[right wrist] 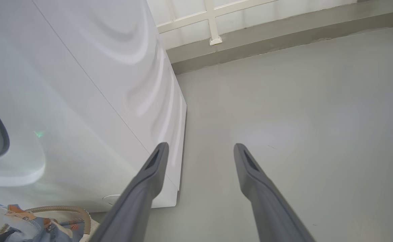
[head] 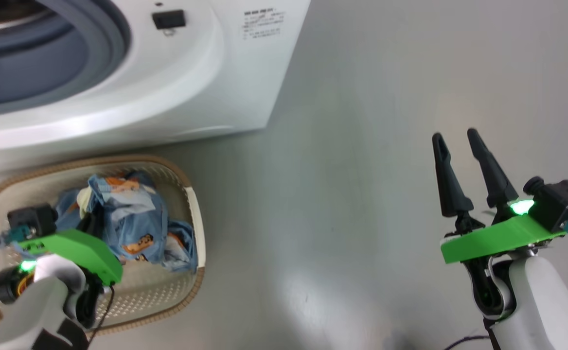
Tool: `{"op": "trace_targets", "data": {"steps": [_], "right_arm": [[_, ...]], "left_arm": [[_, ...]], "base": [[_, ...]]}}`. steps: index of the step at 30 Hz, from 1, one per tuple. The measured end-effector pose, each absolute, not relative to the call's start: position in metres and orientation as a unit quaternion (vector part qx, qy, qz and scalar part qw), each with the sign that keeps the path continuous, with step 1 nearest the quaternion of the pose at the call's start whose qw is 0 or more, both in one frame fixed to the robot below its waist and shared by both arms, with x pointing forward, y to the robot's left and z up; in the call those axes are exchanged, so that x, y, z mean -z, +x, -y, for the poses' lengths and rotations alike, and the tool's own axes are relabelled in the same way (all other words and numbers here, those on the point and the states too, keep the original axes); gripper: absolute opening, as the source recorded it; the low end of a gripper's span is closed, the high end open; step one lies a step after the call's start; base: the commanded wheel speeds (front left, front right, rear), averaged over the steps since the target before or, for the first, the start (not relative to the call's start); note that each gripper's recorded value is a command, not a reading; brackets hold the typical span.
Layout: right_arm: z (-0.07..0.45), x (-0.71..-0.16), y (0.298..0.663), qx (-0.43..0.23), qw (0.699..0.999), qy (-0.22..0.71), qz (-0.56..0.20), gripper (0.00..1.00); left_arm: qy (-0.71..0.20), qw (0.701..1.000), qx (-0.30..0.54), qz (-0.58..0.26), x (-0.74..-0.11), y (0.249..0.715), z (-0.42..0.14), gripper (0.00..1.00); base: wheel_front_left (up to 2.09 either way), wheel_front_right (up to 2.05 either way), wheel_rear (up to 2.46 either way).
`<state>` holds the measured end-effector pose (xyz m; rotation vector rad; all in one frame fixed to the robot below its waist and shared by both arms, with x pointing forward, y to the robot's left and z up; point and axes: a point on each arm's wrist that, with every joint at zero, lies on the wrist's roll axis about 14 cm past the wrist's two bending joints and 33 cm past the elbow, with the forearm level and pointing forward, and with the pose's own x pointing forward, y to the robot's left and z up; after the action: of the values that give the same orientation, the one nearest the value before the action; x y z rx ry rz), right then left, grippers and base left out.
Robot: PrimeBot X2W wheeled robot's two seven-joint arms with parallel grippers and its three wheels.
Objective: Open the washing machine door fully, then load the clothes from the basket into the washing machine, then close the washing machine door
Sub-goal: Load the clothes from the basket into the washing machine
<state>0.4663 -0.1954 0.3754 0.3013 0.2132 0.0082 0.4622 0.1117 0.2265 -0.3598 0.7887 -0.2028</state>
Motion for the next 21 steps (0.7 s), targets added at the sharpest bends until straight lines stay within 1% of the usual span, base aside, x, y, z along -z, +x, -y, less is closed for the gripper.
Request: {"op": "trace_targets", "data": {"steps": [10,21], "right_arm": [[0.192,-0.401,0.444,-0.009,0.984,0.154,-0.090,1.00],[0.190,-0.422,0.421,-0.015,0.985,0.157,-0.075,1.00]], "left_arm": [[-0.179,0.934,0.071,-0.300,-0.284,0.453,-0.131,0.00],[-0.169,0.965,0.054,-0.191,-0.353,0.449,-0.149,0.00]], "base": [[0.00,0.00,0.00],[0.00,0.00,0.00]]}}
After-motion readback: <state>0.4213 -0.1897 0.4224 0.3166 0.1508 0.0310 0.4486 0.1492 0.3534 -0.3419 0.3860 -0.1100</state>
